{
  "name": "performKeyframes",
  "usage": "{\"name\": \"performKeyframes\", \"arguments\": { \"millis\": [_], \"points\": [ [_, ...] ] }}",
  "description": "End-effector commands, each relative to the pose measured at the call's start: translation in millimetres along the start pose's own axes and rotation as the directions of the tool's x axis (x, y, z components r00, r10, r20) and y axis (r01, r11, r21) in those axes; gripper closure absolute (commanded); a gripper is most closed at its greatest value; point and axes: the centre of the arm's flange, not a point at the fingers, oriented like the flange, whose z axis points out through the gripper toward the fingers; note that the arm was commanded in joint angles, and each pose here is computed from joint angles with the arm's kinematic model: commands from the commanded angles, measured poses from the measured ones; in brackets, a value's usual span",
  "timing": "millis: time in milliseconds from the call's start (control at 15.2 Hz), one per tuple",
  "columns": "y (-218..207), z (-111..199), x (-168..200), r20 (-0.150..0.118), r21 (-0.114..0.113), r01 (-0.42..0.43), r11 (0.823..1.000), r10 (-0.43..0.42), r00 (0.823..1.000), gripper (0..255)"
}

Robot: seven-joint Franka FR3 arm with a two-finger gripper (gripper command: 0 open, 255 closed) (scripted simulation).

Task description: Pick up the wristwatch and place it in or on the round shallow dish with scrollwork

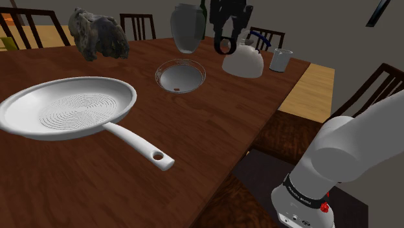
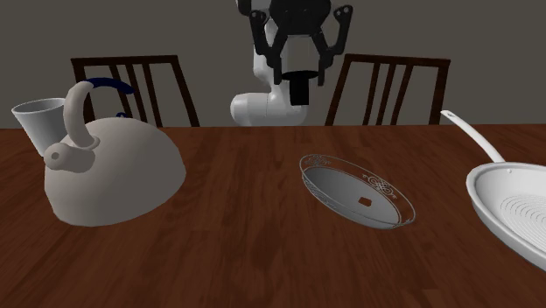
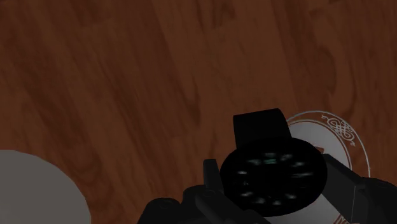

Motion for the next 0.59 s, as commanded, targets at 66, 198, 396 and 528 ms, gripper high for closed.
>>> {"name": "performKeyframes", "arguments": {
  "millis": [66, 198, 396, 528],
  "points": [
    [-28.7, -1.9, 27.9, 0.0, 0.001, 0.0, 1.0, 0.0, 1.0, 255],
    [-47.4, -3.8, 46.4, 0.0, 0.001, 0.0, 1.0, 0.0, 1.0, 255],
    [-75.5, -6.6, 74.2, 0.0, 0.001, 0.0, 1.0, 0.0, 1.0, 255],
    [-92.1, -8.3, 90.7, 0.0, 0.001, 0.0, 1.0, 0.0, 1.0, 255]
  ]
}}
